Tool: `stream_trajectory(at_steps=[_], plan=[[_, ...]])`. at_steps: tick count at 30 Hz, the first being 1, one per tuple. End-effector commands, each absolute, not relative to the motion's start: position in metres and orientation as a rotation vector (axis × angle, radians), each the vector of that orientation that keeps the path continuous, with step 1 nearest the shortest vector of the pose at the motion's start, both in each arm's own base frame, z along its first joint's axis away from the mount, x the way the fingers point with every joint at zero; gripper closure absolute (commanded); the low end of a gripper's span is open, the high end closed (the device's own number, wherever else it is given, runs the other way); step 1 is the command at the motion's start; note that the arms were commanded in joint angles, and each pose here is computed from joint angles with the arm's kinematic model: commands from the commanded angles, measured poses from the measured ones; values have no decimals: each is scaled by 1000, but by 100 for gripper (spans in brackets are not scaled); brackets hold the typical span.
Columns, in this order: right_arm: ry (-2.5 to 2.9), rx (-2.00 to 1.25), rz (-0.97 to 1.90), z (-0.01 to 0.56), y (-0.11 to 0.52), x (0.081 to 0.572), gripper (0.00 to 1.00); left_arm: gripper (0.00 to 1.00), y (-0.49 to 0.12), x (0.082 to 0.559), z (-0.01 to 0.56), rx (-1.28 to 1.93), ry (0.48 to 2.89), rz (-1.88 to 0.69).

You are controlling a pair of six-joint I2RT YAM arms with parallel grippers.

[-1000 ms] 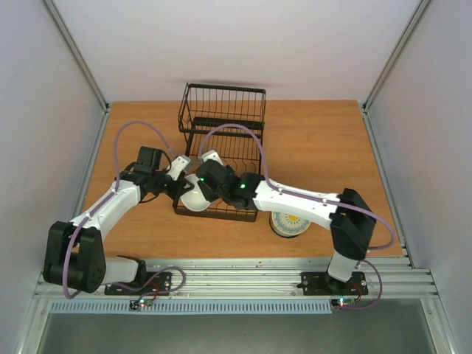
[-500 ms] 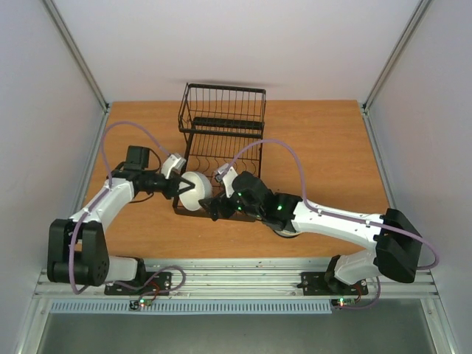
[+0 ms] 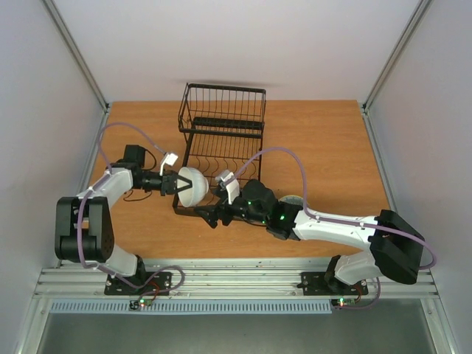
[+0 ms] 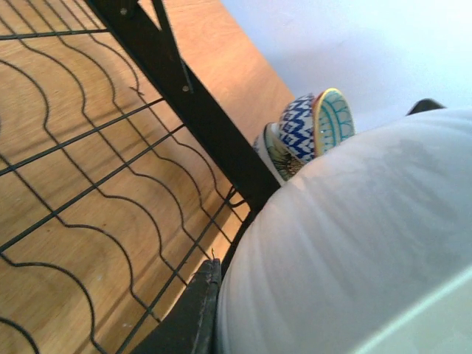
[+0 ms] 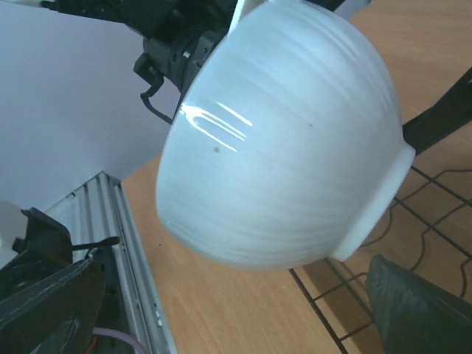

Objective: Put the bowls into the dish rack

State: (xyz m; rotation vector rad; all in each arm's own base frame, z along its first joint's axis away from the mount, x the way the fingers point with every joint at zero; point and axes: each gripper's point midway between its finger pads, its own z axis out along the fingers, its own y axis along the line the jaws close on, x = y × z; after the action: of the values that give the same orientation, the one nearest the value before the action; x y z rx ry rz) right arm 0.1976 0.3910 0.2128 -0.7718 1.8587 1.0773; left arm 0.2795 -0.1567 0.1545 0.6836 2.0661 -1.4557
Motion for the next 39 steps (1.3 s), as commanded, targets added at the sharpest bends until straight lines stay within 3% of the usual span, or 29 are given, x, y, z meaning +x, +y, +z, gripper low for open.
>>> stream_trajectory(at_steps=[1, 23, 37, 39], plan=[[1737, -716, 1169, 239, 396, 199, 1, 99, -162, 266, 188, 753, 1900, -1587], [1678, -737, 1272, 247, 420, 196, 1, 100, -159, 279, 176, 732, 1940, -1444], [1723, -680, 1214, 235, 421, 210, 1, 100, -164, 249, 200, 804, 1840, -1618], [1718, -680, 1218, 236, 421, 209, 5, 99, -164, 248, 201, 811, 1832, -1625]])
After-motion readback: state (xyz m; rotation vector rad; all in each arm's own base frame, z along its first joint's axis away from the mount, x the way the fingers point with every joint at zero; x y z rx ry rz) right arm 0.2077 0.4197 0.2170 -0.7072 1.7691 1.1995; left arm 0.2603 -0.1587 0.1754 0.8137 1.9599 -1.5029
